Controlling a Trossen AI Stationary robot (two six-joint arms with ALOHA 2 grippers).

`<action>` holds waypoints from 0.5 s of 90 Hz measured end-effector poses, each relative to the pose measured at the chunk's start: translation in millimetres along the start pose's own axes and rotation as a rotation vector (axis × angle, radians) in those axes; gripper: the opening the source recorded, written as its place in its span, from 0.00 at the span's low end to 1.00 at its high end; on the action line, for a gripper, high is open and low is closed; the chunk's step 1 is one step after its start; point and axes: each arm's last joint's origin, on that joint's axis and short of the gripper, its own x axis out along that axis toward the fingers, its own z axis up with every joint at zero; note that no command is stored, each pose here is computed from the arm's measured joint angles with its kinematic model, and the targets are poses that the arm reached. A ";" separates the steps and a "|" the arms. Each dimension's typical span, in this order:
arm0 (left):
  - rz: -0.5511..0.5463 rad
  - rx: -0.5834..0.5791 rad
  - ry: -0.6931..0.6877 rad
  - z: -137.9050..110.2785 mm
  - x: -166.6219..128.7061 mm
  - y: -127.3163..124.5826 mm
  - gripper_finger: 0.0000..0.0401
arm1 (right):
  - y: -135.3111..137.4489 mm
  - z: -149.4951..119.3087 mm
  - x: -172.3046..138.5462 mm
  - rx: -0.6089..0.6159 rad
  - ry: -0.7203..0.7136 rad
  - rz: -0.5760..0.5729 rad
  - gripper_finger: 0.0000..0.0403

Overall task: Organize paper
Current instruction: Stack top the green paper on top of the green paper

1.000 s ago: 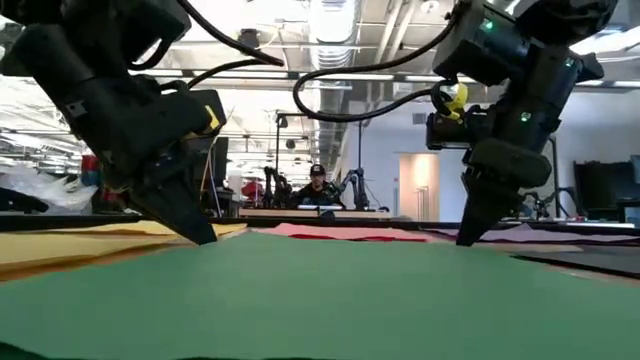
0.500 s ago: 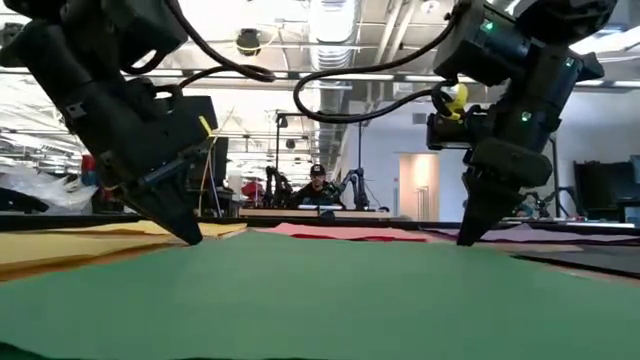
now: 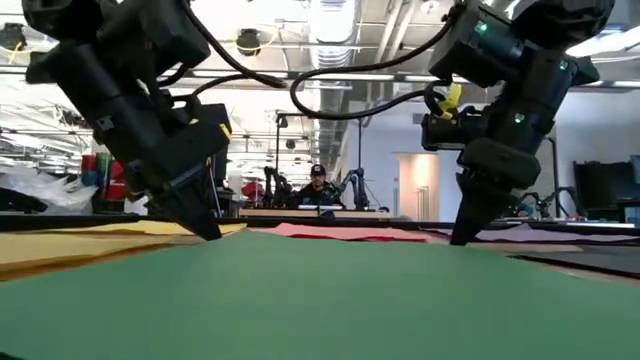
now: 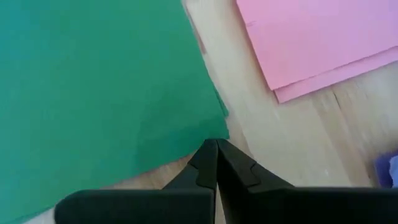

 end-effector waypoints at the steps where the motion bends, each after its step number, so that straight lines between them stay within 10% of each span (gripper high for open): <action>1: 0.000 0.000 -0.001 -0.1 0.0 0.0 0.00 | 0.0 0.1 0.0 0.001 -0.001 0.001 0.00; 45: -0.006 0.017 -0.005 -0.1 -0.1 -0.6 0.00 | 1.6 6.6 -1.8 -0.017 -0.062 0.027 0.00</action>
